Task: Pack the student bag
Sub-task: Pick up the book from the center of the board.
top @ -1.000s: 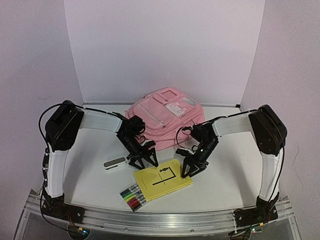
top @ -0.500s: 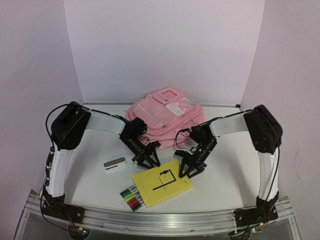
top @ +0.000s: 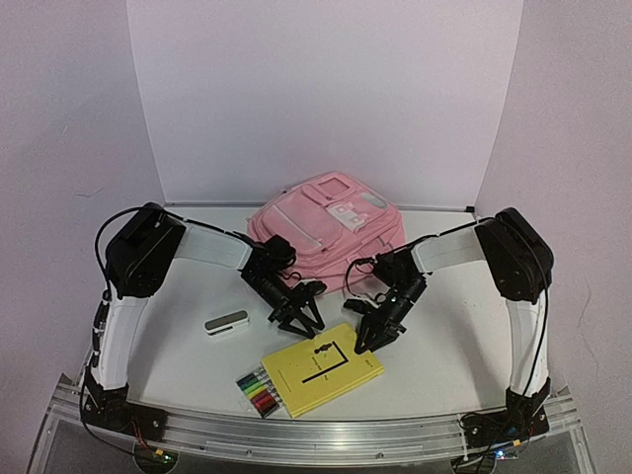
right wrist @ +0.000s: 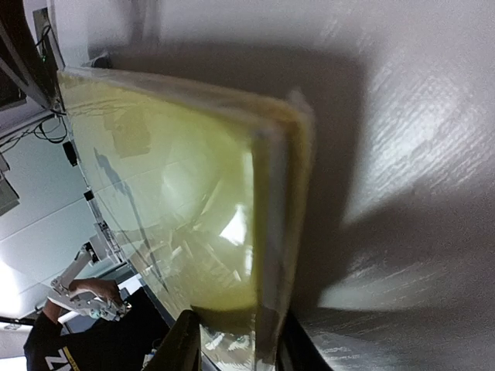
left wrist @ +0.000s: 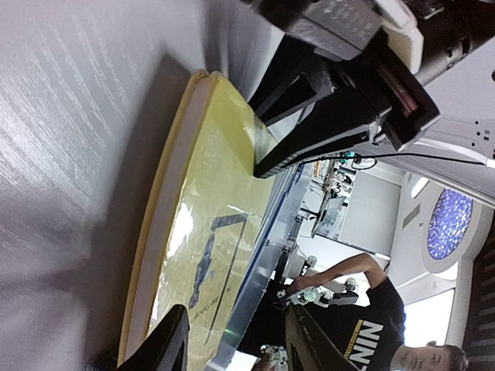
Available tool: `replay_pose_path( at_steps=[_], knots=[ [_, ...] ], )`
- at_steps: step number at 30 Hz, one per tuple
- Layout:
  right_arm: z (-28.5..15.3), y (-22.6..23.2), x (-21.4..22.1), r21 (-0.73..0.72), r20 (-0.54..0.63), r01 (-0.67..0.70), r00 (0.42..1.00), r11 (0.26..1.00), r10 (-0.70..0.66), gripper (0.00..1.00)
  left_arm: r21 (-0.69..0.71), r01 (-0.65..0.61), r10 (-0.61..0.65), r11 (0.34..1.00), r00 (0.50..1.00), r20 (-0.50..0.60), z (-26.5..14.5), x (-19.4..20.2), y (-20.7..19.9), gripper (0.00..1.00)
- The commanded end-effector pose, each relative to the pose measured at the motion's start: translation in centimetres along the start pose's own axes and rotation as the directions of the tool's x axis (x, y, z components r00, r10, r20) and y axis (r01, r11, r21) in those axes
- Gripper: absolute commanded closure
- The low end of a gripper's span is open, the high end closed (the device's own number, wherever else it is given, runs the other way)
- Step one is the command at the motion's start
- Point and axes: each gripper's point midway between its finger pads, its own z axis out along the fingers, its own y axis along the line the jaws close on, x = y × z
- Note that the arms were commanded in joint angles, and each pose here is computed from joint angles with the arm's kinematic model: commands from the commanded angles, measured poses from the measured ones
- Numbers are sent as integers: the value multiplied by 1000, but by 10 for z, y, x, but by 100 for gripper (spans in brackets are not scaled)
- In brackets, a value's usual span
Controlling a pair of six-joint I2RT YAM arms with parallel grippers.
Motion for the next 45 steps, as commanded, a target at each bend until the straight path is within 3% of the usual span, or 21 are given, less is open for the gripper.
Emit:
replay_pose_path(
  at_steps=[1, 2, 4, 12, 18, 20, 24, 27, 31, 34, 37, 39, 40, 41, 42, 43, 45],
  knots=[
    [16, -45, -2, 166, -11, 23, 1000, 986, -21, 91, 12, -26, 26, 1000, 1000, -11, 5, 0, 2, 54],
    [14, -42, -2, 154, -4, 31, 1000, 988, -31, 97, 7, -28, 28, 1000, 1000, -7, 3, 1, 1, 52],
    [9, -38, -4, 128, 13, 36, 999, 991, -38, 100, -10, -47, 47, 999, 999, 8, -1, 0, -3, 48],
    [-38, -5, -13, 51, 147, 140, 978, 989, -146, 100, -128, -134, 147, 983, 985, 95, -36, -1, -26, 16],
    [-70, 29, -14, 113, 222, 328, 912, 938, -346, 100, -222, -168, 192, 960, 977, 92, -46, 3, -15, 8],
    [-75, 35, -12, 120, 232, 363, 895, 924, -382, 100, -208, -184, 205, 961, 975, 86, -45, 2, -18, 1],
    [-82, 45, -10, 126, 251, 395, 875, 910, -414, 100, -163, -223, 238, 961, 967, 85, -37, 2, -26, 1],
    [-86, 46, -13, 135, 259, 395, 871, 909, -417, 100, -103, -255, 261, 961, 964, 54, -24, 8, -40, 7],
    [-93, 38, -22, 128, 281, 362, 880, 923, -384, 100, -16, -303, 303, 953, 953, 22, -11, 17, -62, 25],
    [-102, 34, -30, 119, 305, 341, 881, 933, -361, 100, 12, -323, 322, 946, 946, 25, -6, 18, -72, 47],
    [-114, 40, -35, 112, 336, 347, 869, 931, -364, 100, 9, -350, 349, 937, 935, 60, -12, 12, -84, 83],
    [-123, 50, -35, 115, 352, 368, 854, 923, -384, 98, -1, -369, 368, 929, 927, 78, -20, 7, -97, 96],
    [-128, 56, -34, 118, 359, 380, 845, 917, -396, 93, -11, -382, 382, 924, 920, 84, -24, 5, -105, 99],
    [-134, 63, -32, 125, 365, 395, 835, 910, -412, 82, -30, -397, 398, 917, 913, 90, -28, 4, -113, 100],
    [-143, 70, -30, 142, 370, 411, 821, 900, -434, 61, -59, -407, 411, 912, 907, 97, -33, 2, -118, 100],
    [-153, 75, -28, 173, 375, 423, 807, 890, -456, 32, -92, -412, 420, 906, 902, 102, -37, 2, -121, 100],
    [-172, 73, -19, 225, 363, 426, 798, 876, -481, 11, -167, -435, 455, 885, 884, 106, -44, 3, -128, 100]
  ],
)
